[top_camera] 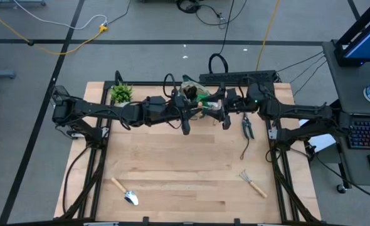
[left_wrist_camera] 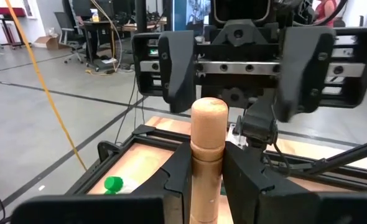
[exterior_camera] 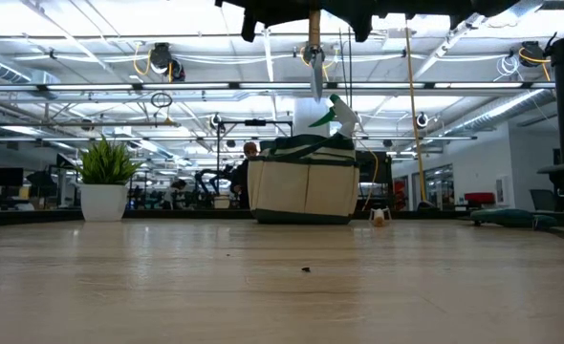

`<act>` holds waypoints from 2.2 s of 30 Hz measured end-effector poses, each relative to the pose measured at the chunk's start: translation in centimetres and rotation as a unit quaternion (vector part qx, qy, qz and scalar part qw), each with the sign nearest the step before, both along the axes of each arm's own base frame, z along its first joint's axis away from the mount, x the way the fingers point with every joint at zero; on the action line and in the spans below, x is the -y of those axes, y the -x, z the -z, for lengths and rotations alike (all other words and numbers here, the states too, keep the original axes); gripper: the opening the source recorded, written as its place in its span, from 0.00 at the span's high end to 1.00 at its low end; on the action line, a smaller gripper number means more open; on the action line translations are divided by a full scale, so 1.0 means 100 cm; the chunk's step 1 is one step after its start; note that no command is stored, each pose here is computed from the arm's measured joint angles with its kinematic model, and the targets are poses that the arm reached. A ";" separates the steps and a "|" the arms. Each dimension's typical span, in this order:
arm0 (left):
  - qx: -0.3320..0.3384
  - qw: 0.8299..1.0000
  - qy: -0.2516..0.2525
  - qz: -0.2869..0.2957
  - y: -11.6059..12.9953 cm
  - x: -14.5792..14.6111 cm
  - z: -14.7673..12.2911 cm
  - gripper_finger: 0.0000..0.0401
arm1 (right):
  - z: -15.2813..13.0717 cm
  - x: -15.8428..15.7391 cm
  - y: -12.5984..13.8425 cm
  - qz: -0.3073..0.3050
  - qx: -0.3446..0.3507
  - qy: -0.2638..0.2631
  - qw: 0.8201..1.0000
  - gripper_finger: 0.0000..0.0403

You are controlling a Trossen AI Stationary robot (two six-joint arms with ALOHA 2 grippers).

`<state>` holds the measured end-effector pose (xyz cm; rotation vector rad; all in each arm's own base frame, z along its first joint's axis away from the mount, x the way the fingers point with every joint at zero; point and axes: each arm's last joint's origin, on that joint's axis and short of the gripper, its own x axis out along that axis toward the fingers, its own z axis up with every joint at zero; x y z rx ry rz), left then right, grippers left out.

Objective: Pick & Place Garden tools in Gardening bag
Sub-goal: Put the top brown trowel into the gardening bag

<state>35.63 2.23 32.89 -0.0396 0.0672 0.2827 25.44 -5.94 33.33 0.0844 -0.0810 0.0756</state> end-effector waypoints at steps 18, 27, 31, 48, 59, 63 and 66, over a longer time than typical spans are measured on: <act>0.043 0.998 0.020 -0.030 0.008 -0.005 -0.014 0.83 | 0.008 -0.005 0.000 0.048 -0.061 0.015 0.997 0.40; 0.071 0.997 0.032 -0.005 0.005 0.002 -0.017 0.83 | 0.012 -0.004 -0.006 0.050 -0.061 0.009 0.997 0.37; 0.078 0.996 0.032 0.001 0.005 0.007 -0.019 0.83 | 0.012 -0.003 -0.009 0.050 -0.049 0.011 0.998 0.37; 0.077 0.996 0.034 0.004 0.005 0.013 -0.018 0.83 | 0.016 -0.001 -0.020 0.044 -0.029 -0.017 0.998 0.46; 0.060 0.998 0.033 0.003 0.005 0.013 -0.015 0.83 | 0.014 -0.002 -0.019 0.036 -0.019 -0.026 0.999 0.79; 0.061 0.998 0.035 0.003 0.005 0.013 -0.015 0.84 | 0.014 -0.002 -0.019 0.036 -0.018 -0.023 0.999 0.85; 0.060 0.998 0.035 0.004 0.005 0.013 -0.015 0.84 | 0.014 -0.004 -0.020 0.032 -0.018 -0.024 0.999 0.85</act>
